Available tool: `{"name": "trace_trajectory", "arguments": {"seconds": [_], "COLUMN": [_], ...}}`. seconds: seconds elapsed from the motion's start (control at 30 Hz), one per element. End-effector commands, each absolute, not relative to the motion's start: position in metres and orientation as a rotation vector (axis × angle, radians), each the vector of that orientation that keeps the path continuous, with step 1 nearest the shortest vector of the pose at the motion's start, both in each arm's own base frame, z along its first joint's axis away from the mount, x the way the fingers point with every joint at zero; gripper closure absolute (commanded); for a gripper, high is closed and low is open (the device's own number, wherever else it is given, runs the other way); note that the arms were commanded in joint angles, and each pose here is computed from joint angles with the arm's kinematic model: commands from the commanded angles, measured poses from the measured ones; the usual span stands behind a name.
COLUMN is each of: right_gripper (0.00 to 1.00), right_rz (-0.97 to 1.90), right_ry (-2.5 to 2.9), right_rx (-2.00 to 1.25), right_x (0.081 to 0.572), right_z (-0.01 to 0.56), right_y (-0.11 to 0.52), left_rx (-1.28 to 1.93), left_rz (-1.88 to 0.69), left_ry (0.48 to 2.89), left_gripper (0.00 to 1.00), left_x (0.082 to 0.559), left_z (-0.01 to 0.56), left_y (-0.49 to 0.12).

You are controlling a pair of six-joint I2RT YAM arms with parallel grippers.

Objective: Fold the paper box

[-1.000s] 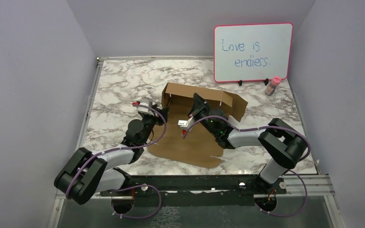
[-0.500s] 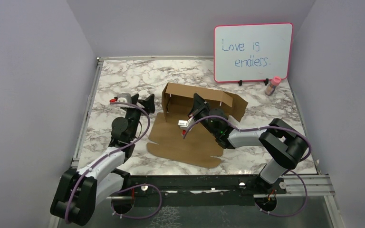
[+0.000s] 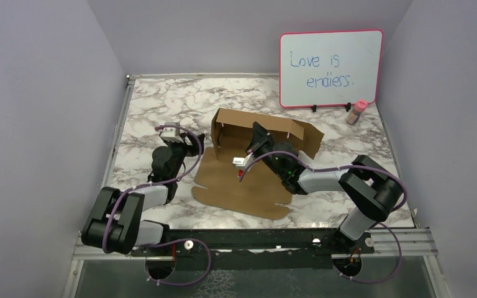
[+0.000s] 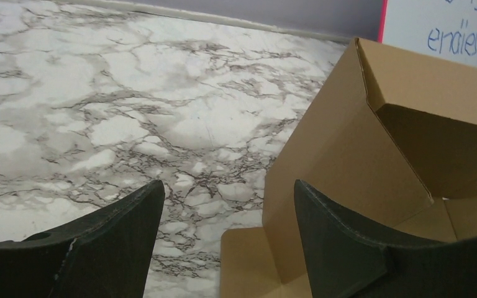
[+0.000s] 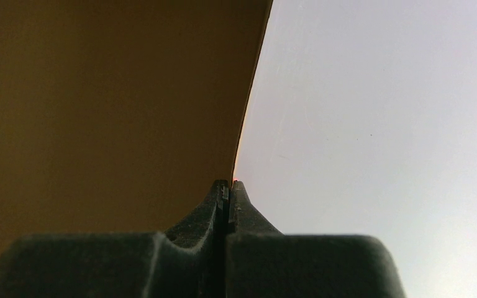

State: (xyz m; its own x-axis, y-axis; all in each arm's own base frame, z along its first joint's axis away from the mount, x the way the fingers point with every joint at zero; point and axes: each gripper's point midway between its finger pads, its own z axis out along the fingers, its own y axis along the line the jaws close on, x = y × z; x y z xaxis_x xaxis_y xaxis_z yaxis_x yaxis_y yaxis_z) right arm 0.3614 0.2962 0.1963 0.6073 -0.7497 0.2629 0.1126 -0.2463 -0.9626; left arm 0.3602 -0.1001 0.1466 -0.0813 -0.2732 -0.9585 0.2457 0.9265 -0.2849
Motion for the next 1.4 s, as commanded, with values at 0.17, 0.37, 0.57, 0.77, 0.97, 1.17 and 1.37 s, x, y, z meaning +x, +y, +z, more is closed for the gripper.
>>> {"name": "trace_trajectory", "arguments": {"seconds": [0.17,0.37,0.57,0.77,0.97,1.17,1.37], "right_gripper": [0.99,0.99,0.99,0.99,0.99,0.99,0.99], "right_rz": [-0.856,-0.849,-0.838,-0.814,-0.788,-0.741,-0.727], "right_ry": [0.501,0.489,0.482,0.482,0.504,0.526,0.544], "right_rx": [-1.702,-1.707,-1.719,-1.731,-1.746,-1.767,-1.779], "right_x": [0.357,0.356,0.356,0.353,0.353,0.350,0.350], "right_z": [0.186,0.190,0.188,0.186,0.182,0.177,0.173], "right_y": [0.305,0.310,0.314,0.318,0.319,0.320,0.320], "left_rx": [0.207,0.264,0.305,0.275,0.215,0.207,0.208], "left_rz": [-0.568,-0.611,-0.635,-0.636,-0.624,-0.649,-0.692], "left_ry": [1.506,1.486,1.472,1.465,1.468,1.446,1.406], "left_gripper": [0.22,0.22,0.22,0.22,0.22,0.22,0.22], "left_x": [0.370,0.377,0.380,0.389,0.401,0.410,0.413], "left_z": [0.153,0.151,0.150,0.145,0.135,0.129,0.130], "left_y": [-0.140,-0.156,-0.166,-0.166,-0.162,-0.167,-0.175]}}
